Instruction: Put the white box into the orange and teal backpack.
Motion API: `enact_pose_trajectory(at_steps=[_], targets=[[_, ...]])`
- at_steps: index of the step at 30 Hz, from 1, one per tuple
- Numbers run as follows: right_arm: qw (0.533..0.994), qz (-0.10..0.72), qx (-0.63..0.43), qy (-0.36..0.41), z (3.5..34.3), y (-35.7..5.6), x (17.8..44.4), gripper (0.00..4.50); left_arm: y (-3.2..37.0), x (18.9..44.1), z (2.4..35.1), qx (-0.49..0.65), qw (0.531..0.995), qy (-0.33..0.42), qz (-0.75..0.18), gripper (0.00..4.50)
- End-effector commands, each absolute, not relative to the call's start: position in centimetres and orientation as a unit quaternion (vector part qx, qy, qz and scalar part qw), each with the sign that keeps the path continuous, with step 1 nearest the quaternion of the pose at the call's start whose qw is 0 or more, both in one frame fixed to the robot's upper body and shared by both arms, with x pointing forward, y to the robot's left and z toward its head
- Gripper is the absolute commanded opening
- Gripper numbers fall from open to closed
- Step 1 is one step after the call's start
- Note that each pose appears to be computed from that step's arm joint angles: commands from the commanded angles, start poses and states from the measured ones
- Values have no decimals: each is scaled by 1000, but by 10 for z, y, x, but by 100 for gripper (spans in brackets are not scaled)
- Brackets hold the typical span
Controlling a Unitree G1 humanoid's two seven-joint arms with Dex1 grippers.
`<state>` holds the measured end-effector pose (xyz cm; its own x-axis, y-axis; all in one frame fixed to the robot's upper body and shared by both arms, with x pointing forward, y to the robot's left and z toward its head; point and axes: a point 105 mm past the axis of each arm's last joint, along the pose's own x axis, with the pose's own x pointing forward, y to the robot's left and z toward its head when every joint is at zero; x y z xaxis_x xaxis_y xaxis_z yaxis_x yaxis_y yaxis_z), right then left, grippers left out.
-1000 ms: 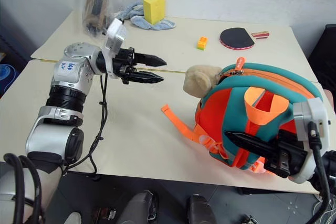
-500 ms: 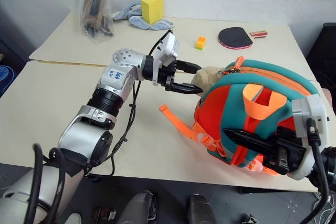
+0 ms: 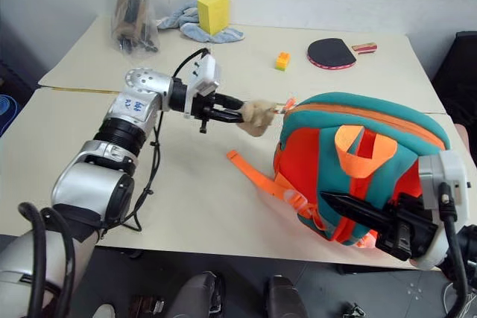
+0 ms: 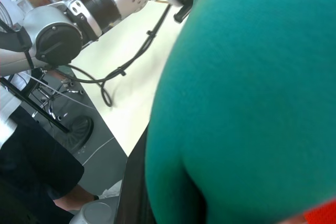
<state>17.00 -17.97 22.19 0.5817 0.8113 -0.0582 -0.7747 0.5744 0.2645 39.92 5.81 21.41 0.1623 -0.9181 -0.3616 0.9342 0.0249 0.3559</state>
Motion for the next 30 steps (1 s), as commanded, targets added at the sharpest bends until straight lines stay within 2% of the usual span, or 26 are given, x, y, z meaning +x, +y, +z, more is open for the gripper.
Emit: enact_pose_trajectory(at_steps=[1,9,12,16,18,19,22,27,28,30], targets=[[888,446,93,62,229,-182,168,0,50,399,194,302,703,20,-644,91],[896,434,75,50,229,-187,173,0,3,376,134,334,653,32,-679,91],[905,419,60,36,233,-193,179,0,2,375,128,339,654,34,-675,91],[908,413,39,50,228,-200,180,0,24,382,134,323,675,48,-662,91],[911,405,26,72,222,-211,180,68,45,383,145,283,690,64,-663,162],[912,402,21,82,220,-218,179,89,55,381,150,267,690,69,-669,180],[913,393,5,106,218,-238,171,192,83,370,166,237,686,77,-683,275],[926,351,-19,136,237,-294,150,356,143,340,219,150,697,72,-698,428],[930,341,-24,138,240,-303,147,394,150,334,226,140,699,70,-698,450],[942,308,-26,131,249,-327,144,448,167,322,241,130,707,66,-692,450]])
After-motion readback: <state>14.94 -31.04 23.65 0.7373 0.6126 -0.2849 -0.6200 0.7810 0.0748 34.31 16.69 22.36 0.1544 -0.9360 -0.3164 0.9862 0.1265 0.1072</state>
